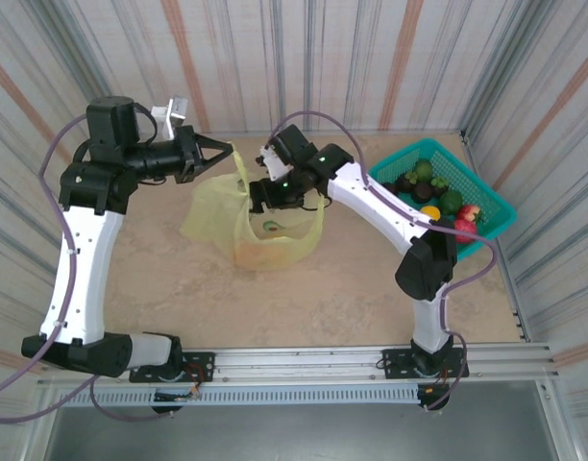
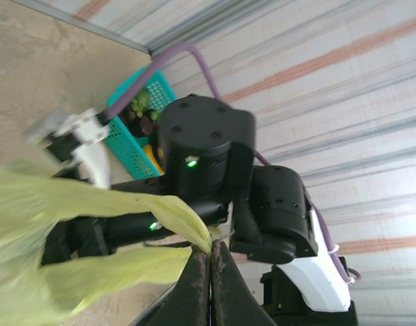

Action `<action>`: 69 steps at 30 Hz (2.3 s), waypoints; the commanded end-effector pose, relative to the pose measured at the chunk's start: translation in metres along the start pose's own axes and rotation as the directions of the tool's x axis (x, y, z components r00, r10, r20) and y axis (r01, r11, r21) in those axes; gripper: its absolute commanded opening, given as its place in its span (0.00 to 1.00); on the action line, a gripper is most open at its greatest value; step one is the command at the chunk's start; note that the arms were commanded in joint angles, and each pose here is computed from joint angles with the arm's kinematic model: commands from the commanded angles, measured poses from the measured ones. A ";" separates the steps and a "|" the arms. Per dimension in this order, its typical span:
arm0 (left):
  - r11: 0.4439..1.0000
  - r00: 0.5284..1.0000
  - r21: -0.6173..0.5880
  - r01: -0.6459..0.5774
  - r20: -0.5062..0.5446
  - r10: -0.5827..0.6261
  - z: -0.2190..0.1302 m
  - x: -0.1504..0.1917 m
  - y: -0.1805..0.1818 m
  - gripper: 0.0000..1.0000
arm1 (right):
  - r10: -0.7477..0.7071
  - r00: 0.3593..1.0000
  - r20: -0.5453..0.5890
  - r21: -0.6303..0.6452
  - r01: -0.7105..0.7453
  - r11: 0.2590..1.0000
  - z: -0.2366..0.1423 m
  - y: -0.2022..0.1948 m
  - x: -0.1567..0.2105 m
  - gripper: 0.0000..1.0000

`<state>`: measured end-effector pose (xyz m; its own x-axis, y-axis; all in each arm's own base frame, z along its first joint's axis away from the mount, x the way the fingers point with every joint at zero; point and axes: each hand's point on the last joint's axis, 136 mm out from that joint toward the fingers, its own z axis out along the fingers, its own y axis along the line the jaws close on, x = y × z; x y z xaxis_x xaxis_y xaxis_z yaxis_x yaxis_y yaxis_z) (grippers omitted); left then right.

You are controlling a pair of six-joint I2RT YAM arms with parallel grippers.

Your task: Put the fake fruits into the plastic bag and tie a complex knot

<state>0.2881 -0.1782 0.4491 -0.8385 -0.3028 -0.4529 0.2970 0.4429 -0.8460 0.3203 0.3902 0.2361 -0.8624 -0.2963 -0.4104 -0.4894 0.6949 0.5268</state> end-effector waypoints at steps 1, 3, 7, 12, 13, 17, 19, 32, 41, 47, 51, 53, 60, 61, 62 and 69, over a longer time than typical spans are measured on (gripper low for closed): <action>1.000 1.000 -0.027 0.008 0.018 -0.007 -0.008 0.006 0.004 0.00 | 0.005 0.998 0.064 -0.035 -0.002 0.999 -0.041 0.006 -0.014 0.90; 1.000 1.000 -0.025 0.016 0.017 -0.016 -0.008 0.006 0.005 0.00 | 0.000 0.997 0.074 -0.050 0.004 0.999 -0.052 0.006 -0.015 0.88; 1.000 1.000 0.013 0.005 0.013 -0.006 -0.006 0.004 -0.001 0.00 | -0.037 0.996 0.079 -0.101 0.045 0.994 -0.070 0.016 -0.012 0.82; 1.000 1.000 0.020 0.004 0.015 -0.004 -0.005 0.001 -0.003 0.00 | -0.024 0.982 0.189 -0.211 0.065 0.975 -0.119 0.036 -0.027 0.74; 1.000 1.000 0.019 0.007 0.016 -0.007 -0.004 0.000 -0.003 0.00 | -0.012 0.977 0.214 -0.234 0.064 0.970 -0.128 0.039 -0.032 0.74; 1.000 0.999 0.001 0.026 0.018 -0.026 -0.004 0.000 0.001 0.00 | 0.073 0.947 0.312 -0.341 0.040 0.939 -0.166 0.041 -0.051 0.74; 0.999 0.999 0.000 0.049 0.015 -0.049 -0.002 -0.001 0.004 0.00 | 0.118 0.942 0.314 -0.386 0.013 0.922 -0.169 0.039 -0.056 0.73; 0.998 0.998 0.040 0.055 -0.013 -0.054 0.014 -0.003 0.001 0.00 | 0.287 0.923 0.255 -0.439 -0.154 0.885 -0.121 0.011 -0.063 0.69; 0.998 0.999 0.050 0.034 -0.003 -0.034 0.016 -0.007 -0.004 0.00 | 0.451 0.837 0.308 -0.648 -0.162 0.744 -0.129 0.060 -0.118 0.70; 0.999 0.999 0.008 0.037 0.015 -0.037 0.014 -0.008 0.004 0.00 | 0.503 0.813 0.292 -0.747 -0.135 0.651 -0.163 0.080 -0.142 0.71; 0.997 0.998 -0.047 0.053 0.049 -0.051 0.006 -0.010 0.014 0.00 | 0.556 0.790 0.259 -0.801 -0.146 0.580 -0.177 0.067 -0.151 0.72; 0.995 0.997 -0.076 0.065 0.054 -0.061 0.004 -0.009 0.020 0.00 | 0.535 0.809 0.244 -0.830 -0.111 0.546 -0.187 0.075 -0.153 0.74; 0.991 0.995 -0.095 0.097 0.046 -0.093 0.007 -0.005 0.030 0.00 | 0.542 0.812 0.215 -0.848 -0.120 0.516 -0.197 0.079 -0.159 0.74; 0.991 0.995 -0.095 0.093 0.048 -0.089 0.006 -0.005 0.029 0.00 | 0.546 0.810 0.212 -0.848 -0.125 0.514 -0.196 0.077 -0.161 0.74; 0.992 0.995 -0.094 0.089 0.049 -0.085 0.006 -0.006 0.029 0.00 | 0.548 0.810 0.211 -0.850 -0.125 0.512 -0.197 0.076 -0.162 0.73; 0.990 0.994 -0.099 0.097 0.052 -0.093 0.006 -0.006 0.029 0.00 | 0.539 0.808 0.236 -0.865 -0.078 0.496 -0.222 0.084 -0.181 0.75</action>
<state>0.3095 -0.1723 0.4228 -0.8480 -0.3808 -0.3686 0.1586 0.4812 -0.8621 0.4090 0.3627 0.4952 -0.9330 0.2994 -0.1995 -0.2554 -0.1606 0.9534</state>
